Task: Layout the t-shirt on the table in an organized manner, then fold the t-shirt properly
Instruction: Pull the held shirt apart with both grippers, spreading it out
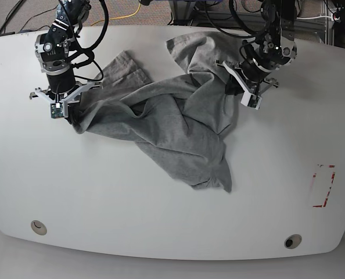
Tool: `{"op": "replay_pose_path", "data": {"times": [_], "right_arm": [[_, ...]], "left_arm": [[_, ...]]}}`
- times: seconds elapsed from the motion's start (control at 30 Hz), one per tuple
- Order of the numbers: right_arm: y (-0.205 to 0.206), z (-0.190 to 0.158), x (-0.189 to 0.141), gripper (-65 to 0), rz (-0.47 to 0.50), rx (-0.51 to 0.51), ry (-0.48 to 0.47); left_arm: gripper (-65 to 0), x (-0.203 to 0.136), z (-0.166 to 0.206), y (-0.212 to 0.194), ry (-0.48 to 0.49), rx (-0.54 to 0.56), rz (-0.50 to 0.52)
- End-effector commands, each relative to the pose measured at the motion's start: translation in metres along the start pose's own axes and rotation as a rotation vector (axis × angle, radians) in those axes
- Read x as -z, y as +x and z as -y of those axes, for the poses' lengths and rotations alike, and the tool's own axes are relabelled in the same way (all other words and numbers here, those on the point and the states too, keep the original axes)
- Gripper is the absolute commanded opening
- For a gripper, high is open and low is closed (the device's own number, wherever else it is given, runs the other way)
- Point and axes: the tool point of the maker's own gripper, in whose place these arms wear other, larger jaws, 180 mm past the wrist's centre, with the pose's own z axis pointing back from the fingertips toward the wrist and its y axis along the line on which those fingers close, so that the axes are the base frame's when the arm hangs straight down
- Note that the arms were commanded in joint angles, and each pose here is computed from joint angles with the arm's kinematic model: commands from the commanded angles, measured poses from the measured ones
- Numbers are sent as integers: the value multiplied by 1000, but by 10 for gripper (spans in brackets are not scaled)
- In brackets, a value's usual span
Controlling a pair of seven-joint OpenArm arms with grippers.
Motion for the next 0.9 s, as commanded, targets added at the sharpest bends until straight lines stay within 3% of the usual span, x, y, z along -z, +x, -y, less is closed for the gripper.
{"op": "replay_pose_path", "data": {"times": [0.0, 0.27, 0.43, 0.63, 0.87], "right_arm": [[4, 11, 2, -650, 26, 20, -26], [-14, 26, 9, -648, -13, 65, -56], [-10, 46, 14, -648, -9, 49, -83], [2, 51, 21, -648, 17, 43, -86], [24, 56, 31, -648, 66, 47, -99]], "left_arm": [[-649, -14, 4, 0, -6, 18, 19], [-650, -32, -1, -36, 5, 36, -68], [-650, -43, -28, -41, 77, 21, -76], [-649, -47, -60, -19, 158, 32, -28], [-647, -51, -92, 18, 214, 129, 25]]}}
